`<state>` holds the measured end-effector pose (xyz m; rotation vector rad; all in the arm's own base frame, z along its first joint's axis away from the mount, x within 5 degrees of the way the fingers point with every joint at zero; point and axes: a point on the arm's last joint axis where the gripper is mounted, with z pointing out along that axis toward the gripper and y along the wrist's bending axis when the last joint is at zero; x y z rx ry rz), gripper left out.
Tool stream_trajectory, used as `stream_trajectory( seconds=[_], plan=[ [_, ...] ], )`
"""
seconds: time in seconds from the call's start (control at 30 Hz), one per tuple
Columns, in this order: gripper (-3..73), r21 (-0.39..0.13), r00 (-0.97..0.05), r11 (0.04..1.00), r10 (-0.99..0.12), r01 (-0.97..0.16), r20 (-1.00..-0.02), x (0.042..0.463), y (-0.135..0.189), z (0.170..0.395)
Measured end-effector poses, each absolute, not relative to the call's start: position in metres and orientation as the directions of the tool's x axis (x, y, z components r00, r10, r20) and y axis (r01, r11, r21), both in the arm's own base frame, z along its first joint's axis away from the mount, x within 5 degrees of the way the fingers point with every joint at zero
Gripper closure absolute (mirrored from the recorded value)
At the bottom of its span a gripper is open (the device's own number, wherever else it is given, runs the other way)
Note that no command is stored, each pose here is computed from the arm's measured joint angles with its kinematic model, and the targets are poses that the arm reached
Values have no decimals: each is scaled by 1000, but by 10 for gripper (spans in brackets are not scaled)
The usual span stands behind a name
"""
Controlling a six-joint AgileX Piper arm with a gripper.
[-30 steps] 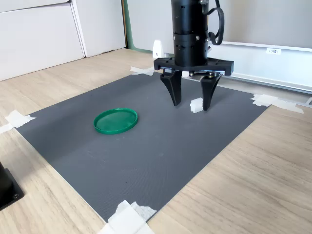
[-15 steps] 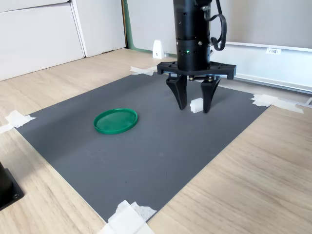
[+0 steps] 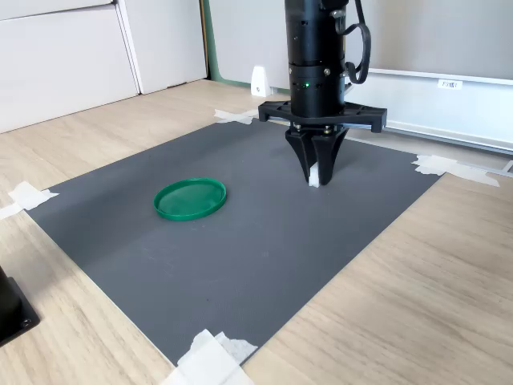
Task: Grasp a white terminal and put it on the green lid.
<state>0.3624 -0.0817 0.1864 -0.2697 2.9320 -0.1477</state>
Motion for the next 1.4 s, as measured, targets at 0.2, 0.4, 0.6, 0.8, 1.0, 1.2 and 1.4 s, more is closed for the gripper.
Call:
stream_trajectory(
  seconds=[0.2,0.4,0.6,0.8,1.0,1.2,1.4],
  plan=[
    [606,-123,-949,978,-193,-167,-250,343,-76,218],
    [606,-107,-940,965,-257,-239,-224,307,-50,221],
    [606,-85,-913,929,-369,-359,-176,274,-12,211],
    [606,-80,-886,900,-436,-429,-157,247,7,203],
    [606,-94,-878,892,-452,-442,-156,237,8,189],
    [606,-124,-864,888,-459,-443,-207,241,7,188],
    [606,-133,-849,876,-481,-463,-216,242,8,188]
  ],
)
